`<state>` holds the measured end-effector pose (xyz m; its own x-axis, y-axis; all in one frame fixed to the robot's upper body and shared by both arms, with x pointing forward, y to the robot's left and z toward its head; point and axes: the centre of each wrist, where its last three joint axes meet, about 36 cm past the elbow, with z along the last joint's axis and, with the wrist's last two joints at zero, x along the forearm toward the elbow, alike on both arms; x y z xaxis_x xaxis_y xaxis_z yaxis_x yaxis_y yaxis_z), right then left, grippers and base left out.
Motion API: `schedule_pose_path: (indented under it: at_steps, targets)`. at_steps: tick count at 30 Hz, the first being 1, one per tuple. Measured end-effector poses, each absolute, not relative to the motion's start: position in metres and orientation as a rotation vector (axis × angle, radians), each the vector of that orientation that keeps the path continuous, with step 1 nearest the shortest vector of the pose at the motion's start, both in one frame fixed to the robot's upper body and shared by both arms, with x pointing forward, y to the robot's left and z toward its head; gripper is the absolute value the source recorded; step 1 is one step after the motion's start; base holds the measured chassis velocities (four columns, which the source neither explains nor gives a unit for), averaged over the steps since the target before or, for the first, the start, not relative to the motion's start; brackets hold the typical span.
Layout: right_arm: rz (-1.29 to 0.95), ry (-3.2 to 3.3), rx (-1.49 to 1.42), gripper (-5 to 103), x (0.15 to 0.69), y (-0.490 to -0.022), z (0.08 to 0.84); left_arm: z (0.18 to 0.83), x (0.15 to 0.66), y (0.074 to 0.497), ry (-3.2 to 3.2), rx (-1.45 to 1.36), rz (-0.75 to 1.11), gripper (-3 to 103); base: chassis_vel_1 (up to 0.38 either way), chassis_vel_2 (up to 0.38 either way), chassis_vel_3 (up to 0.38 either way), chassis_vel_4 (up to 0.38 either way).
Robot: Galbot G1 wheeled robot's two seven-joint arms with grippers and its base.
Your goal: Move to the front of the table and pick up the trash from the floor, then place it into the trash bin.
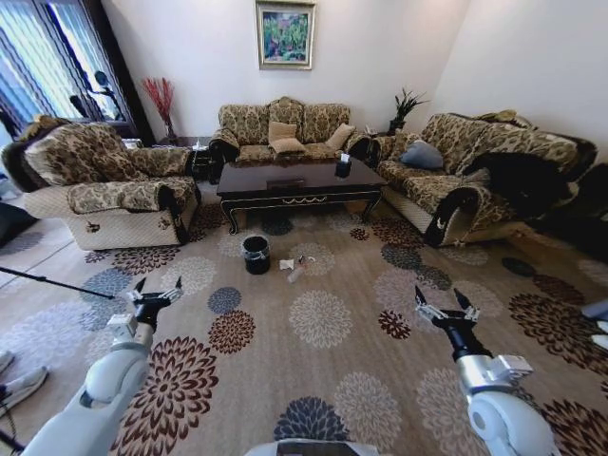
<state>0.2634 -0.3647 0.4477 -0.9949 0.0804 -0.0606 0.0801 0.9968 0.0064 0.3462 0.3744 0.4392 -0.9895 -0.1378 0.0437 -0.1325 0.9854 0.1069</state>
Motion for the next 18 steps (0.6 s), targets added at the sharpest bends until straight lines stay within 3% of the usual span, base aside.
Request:
schedule_pose_path:
  at_steps: [8, 14, 18]
  targets:
    - [-0.064, 3.065, -0.005, 100, 0.286, -0.376, 0.455, 0.426, 0.351, 0.372, -3.153, 0.121, -0.009, 100, 0.0, 0.0, 0.0, 0.0]
    - [-0.104, 3.07, -0.062, 100, 0.316, -0.386, 0.46, 0.421, 0.342, 0.372, -3.067, 0.393, -0.136, 100, 0.0, 0.0, 0.0, 0.0]
    - [-0.113, 3.084, -0.086, 100, 0.328, -0.388, 0.456, 0.43, 0.334, 0.378, -3.008, 0.36, -0.305, 100, 0.0, 0.0, 0.0, 0.0]
